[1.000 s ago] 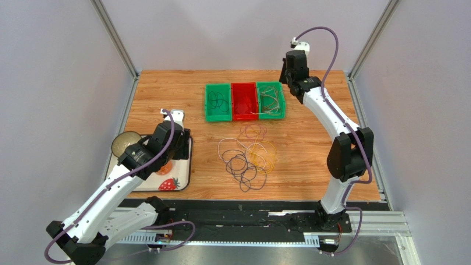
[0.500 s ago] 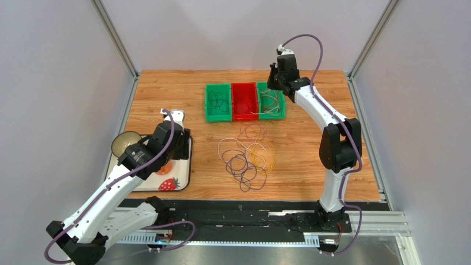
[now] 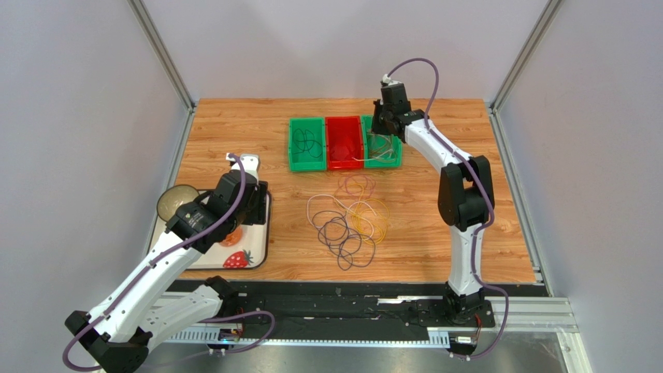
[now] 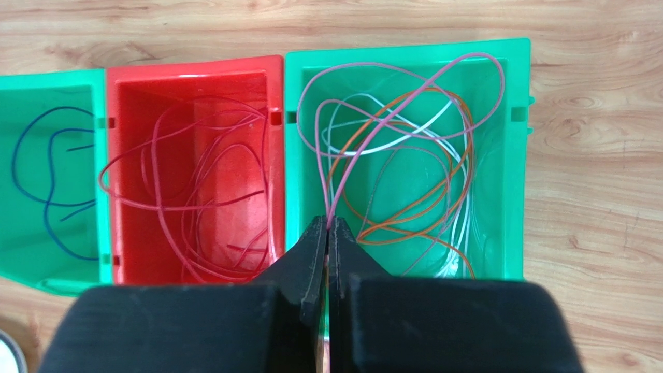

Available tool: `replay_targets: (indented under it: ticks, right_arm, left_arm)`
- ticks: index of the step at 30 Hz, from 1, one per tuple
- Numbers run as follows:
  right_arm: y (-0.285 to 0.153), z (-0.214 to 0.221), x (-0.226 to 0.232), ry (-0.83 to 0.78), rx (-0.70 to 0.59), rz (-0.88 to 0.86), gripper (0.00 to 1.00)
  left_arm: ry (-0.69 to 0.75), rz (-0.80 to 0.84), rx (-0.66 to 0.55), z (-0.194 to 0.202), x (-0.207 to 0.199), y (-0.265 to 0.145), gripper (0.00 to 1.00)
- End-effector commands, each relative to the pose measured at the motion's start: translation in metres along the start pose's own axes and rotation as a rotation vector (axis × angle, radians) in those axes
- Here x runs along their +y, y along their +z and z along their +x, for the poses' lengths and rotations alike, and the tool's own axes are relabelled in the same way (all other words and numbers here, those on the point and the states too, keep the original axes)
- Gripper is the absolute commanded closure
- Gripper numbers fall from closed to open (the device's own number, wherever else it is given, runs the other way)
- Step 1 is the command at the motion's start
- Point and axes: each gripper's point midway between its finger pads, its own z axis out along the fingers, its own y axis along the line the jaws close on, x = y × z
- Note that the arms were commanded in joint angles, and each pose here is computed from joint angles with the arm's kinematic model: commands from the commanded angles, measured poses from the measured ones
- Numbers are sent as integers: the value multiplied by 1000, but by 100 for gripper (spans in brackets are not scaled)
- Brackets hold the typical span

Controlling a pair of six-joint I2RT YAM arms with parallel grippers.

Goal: Untangle the cables
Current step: Place the cable in the bin.

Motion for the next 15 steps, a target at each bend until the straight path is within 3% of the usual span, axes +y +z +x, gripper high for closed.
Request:
replay_targets:
  ticks: [1,15]
  right_arm:
    - [10,-4,-14,29,20,48,100]
    - [17,9,-23,52,99,87,100]
  left_arm:
    - [1,8,-24,-8,-1,-3,40]
    - [-1,5,-25,-8,-1,-3,40]
